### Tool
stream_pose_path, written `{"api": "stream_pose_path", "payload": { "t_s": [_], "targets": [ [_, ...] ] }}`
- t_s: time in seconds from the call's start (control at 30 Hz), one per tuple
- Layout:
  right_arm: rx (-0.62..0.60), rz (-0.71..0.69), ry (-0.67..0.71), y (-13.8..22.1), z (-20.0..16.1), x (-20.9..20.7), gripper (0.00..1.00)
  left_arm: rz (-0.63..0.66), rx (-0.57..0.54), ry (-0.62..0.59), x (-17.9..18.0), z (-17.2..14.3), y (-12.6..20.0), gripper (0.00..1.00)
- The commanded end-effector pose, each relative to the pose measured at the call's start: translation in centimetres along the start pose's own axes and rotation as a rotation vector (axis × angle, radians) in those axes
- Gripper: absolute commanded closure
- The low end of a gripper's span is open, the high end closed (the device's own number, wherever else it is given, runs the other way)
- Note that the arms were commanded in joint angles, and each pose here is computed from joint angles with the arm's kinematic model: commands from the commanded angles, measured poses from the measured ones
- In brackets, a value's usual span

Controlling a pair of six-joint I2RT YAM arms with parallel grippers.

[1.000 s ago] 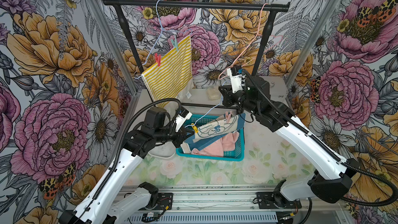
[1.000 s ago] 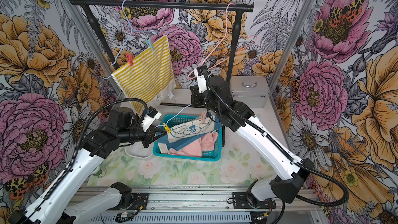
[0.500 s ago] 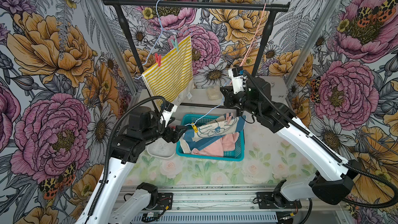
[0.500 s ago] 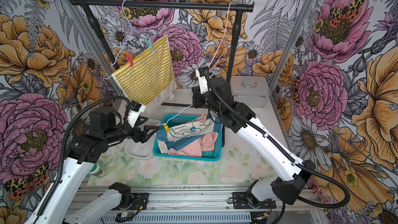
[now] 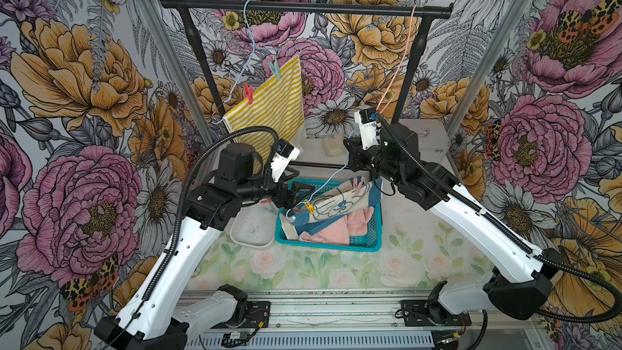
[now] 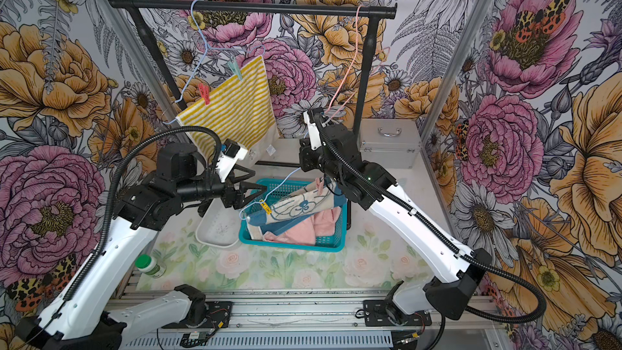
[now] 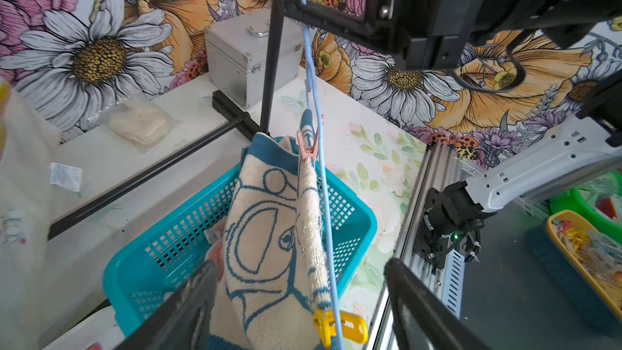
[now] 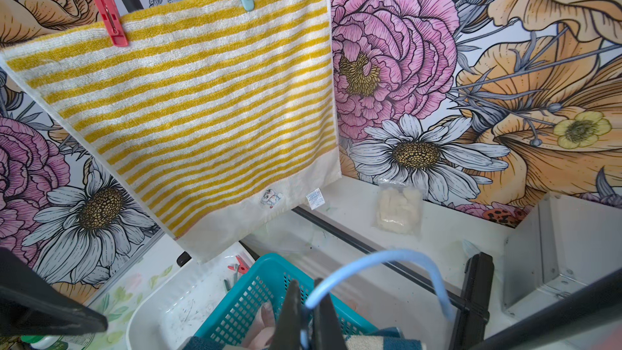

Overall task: Remove the clothespins securing towels to the hanger
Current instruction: Pick up the hanger from the clothesline.

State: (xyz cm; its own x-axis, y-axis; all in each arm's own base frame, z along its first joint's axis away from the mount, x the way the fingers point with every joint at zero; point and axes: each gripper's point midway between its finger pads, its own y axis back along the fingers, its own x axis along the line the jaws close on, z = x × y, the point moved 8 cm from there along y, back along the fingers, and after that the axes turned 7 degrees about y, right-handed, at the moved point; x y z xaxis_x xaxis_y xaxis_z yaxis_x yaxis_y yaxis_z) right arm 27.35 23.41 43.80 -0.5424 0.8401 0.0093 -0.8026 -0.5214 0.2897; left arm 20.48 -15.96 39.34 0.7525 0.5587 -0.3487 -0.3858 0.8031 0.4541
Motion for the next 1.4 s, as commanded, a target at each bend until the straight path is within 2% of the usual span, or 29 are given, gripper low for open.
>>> {"api": "stream_pose_path", "payload": {
  "t_s": [0.0,0.13,0.4,0.47,0.53,0.57,0.7,0.73,0.83,0.9,0.97,1.13,1.37],
  "targets": [
    [-0.041,-0.042,0.007,0.7,0.8,0.0,1.0,-0.042,0.02,0.001,-0.7,0.7,-1.4,0.25],
    [-0.044,-0.062,0.011,0.9,0.8,0.2,1.0,-0.043,0.06,0.011,-0.6,0.9,-3.3,0.32],
    [-0.041,-0.06,0.025,1.2,0.5,0.9,1.0,-0.037,0.09,0.035,-0.3,0.6,-4.9,0.61],
    [-0.04,-0.059,0.029,1.2,0.5,1.1,1.0,-0.038,0.092,0.038,-0.2,0.7,-5.2,0.76],
    [-0.038,-0.058,0.032,1.2,0.3,1.3,1.0,-0.044,0.095,0.042,-0.1,0.7,-5.4,0.96],
    [-0.037,-0.057,0.033,1.3,0.3,1.3,1.0,-0.046,0.095,0.045,-0.1,0.8,-5.5,1.0],
    [-0.035,-0.055,0.03,1.6,0.0,1.5,1.0,-0.05,0.097,0.046,-0.1,0.9,-5.7,1.0],
    [-0.036,-0.048,0.032,1.8,0.0,1.5,0.97,-0.044,0.096,0.043,0.0,0.9,-5.7,1.0],
    [-0.05,-0.031,0.026,3.1,-0.2,1.5,0.56,-0.034,0.086,0.042,0.5,1.1,-5.4,1.0],
    [-0.057,-0.028,-0.004,4.3,-0.6,1.2,0.44,-0.023,0.074,0.043,0.9,1.2,-5.1,1.0],
    [-0.059,-0.017,-0.042,5.5,-1.4,1.0,0.37,-0.02,0.059,0.048,1.5,1.4,-4.8,1.0],
    [-0.023,0.004,-0.131,7.0,-4.4,0.8,0.4,-0.024,0.026,0.059,3.0,2.1,-3.8,1.0],
    [0.03,-0.012,-0.213,5.7,-6.1,1.0,0.47,-0.062,0.016,0.062,3.3,2.6,-3.7,1.0]
  ]
}}
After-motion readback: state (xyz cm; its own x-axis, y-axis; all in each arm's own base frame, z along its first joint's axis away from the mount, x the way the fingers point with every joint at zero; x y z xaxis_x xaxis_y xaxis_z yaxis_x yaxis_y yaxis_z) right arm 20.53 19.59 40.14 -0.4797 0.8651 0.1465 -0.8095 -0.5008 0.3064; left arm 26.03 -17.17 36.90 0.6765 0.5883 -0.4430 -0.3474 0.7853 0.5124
